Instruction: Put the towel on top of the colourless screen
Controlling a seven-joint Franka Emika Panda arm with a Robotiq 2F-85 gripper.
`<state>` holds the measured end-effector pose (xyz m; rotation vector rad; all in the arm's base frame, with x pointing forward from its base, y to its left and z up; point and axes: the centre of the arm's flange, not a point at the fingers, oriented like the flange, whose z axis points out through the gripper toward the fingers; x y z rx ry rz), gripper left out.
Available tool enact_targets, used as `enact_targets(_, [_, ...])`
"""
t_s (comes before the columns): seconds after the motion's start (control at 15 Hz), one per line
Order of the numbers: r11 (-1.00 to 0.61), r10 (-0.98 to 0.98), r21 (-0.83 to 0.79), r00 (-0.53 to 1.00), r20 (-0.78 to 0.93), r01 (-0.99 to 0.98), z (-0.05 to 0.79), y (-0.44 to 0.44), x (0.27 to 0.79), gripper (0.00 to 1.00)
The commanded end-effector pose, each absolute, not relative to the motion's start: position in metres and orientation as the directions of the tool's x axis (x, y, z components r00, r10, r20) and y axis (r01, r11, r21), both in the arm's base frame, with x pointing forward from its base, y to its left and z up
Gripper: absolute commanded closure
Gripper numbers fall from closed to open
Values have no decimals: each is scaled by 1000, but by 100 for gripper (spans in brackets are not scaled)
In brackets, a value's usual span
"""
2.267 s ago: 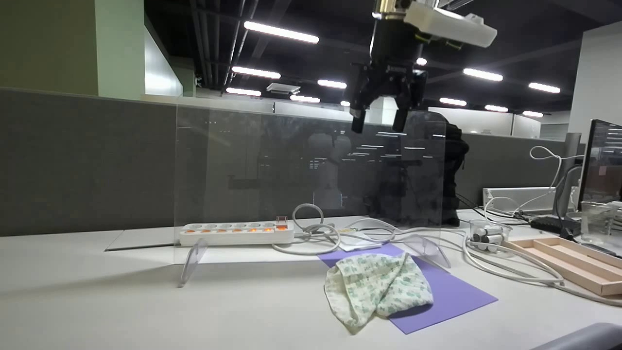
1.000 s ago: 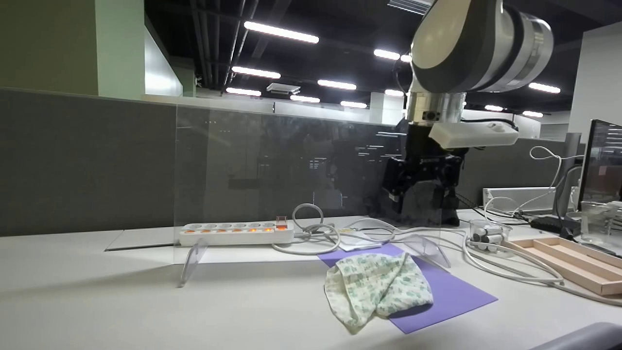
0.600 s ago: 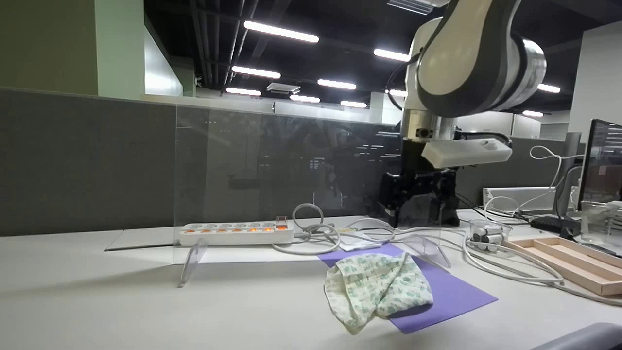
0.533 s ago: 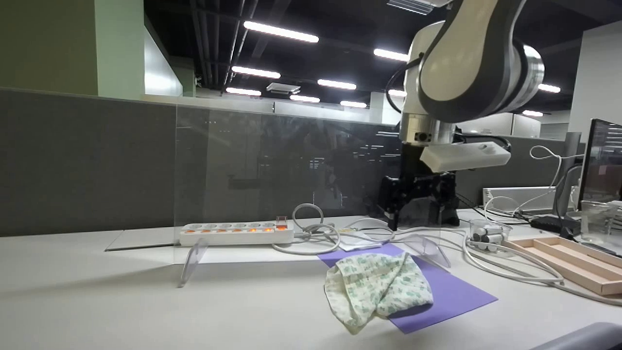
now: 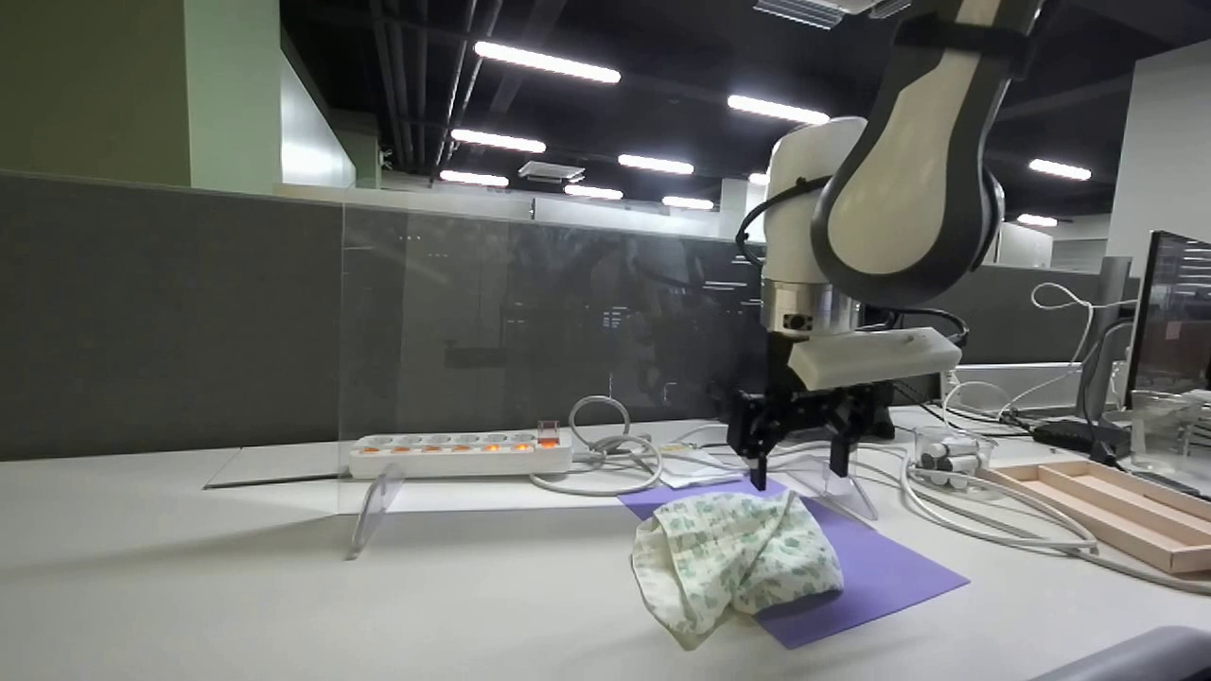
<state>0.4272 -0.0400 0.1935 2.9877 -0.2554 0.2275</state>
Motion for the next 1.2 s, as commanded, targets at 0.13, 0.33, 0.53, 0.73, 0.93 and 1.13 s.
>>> enact_targets(0.13, [-970,-191,124,970,153,-211,148,-38,454,0])
enact_targets(0.33, [-973,-194,95,967,165,-211,140,-35,459,33])
enact_targets(0.53, [-977,-187,69,966,181,-202,138,-31,461,55])
enact_targets(0.73, [-981,-179,44,964,195,-191,143,-27,460,75])
enact_targets(0.93, [-983,-170,29,963,209,-180,151,-23,460,95])
enact_targets(1.13, [-989,-143,17,968,206,-150,164,-17,455,100])
